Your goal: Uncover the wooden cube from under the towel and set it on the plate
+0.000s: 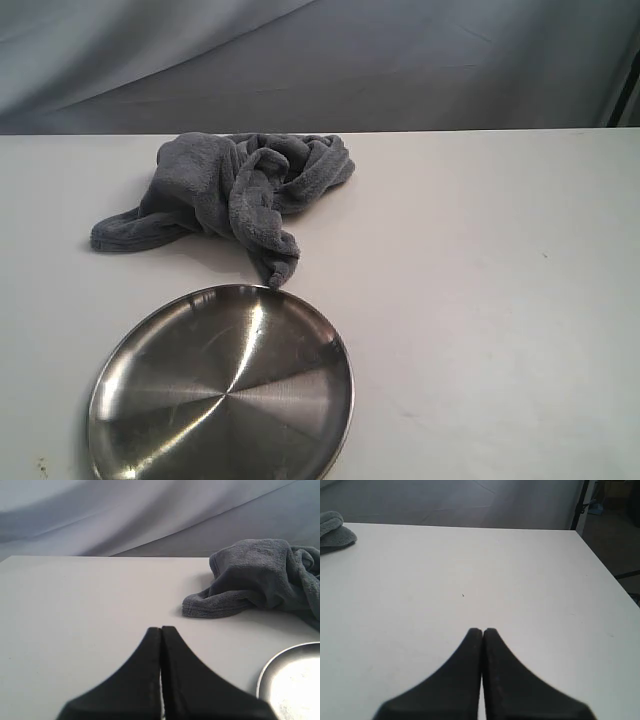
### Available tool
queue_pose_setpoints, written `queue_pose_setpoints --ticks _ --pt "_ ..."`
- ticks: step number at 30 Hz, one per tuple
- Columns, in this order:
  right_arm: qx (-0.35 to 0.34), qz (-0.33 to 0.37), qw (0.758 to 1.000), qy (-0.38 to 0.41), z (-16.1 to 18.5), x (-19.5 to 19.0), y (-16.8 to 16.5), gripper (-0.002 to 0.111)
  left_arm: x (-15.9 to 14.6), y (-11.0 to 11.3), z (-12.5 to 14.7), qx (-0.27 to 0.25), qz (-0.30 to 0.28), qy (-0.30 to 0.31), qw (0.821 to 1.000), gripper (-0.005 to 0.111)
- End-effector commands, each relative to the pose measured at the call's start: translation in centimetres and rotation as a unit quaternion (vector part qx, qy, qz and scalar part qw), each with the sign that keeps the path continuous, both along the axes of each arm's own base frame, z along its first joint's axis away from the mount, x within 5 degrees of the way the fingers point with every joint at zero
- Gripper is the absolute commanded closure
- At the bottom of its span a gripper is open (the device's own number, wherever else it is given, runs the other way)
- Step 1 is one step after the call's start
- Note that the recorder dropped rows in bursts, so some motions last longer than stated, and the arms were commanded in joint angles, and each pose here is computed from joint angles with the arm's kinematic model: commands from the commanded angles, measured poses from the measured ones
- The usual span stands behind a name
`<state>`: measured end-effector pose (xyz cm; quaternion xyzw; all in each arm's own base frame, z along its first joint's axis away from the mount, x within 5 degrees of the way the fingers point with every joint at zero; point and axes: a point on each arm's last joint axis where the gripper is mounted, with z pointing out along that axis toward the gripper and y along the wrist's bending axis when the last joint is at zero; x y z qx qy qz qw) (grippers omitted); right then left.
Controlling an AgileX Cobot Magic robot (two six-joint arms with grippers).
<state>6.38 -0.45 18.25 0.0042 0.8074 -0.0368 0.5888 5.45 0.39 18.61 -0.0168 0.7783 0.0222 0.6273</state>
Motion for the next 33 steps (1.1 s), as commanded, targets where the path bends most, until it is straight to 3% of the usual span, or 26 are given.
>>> queue_pose_setpoints --ticks 1,30,33 --pt "-0.002 0.001 1.000 -0.004 -0.03 -0.02 0.01 0.108 0.01 -0.05 0.12 -0.005 -0.003 -0.008 1.000 0.106" --pt "-0.002 0.001 1.000 -0.004 -0.03 -0.02 0.01 0.108 0.01 -0.05 0.12 -0.005 -0.003 -0.008 1.000 0.106" --pt "-0.053 0.009 0.999 -0.004 0.03 -0.01 -0.14 0.108 0.01 -0.05 0.12 -0.005 -0.003 -0.008 1.000 0.106"
